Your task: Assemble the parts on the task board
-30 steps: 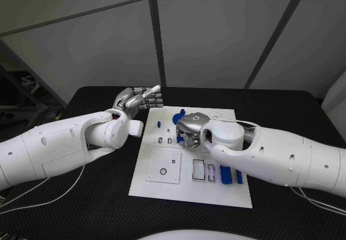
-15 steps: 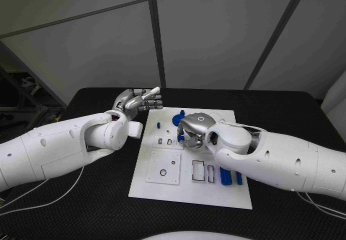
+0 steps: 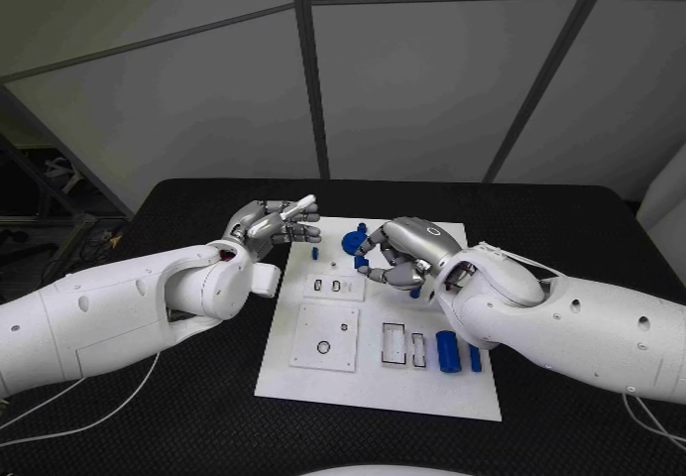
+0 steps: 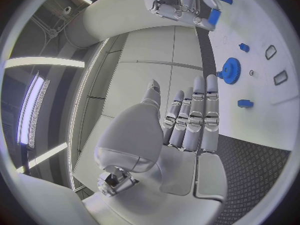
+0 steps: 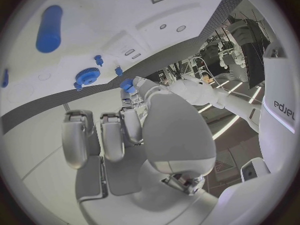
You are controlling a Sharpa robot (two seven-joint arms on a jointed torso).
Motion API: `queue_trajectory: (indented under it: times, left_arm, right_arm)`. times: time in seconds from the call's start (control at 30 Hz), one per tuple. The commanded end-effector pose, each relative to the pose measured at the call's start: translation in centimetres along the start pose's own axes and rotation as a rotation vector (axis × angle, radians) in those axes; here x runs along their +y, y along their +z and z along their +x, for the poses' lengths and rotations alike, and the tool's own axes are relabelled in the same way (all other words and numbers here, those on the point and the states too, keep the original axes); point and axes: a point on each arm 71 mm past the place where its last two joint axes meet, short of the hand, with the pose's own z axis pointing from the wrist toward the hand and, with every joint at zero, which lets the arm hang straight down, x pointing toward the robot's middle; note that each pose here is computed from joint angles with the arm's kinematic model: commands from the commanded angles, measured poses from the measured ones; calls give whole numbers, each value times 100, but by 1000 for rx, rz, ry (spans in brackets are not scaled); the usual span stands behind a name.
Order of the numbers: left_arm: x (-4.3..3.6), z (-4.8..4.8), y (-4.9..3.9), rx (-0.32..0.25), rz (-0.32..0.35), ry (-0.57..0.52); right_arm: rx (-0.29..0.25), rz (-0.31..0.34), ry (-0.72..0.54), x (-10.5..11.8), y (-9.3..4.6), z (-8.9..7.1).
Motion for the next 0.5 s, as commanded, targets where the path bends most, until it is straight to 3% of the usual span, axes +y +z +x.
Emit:
queue_trajectory:
  times: [0.03,0.27,0.5]
  left_arm:
    - [72,41,-47,40,-38,-5]
    - [269,200,-159,164,-139,13]
    - [396,413,-226,277,-225,5]
  right_arm:
    - [-127,-76,149,27,-97,-137]
    - [-194,-116,240,7,-303,-269]
    - [-211,-139,275,35,-384,-311]
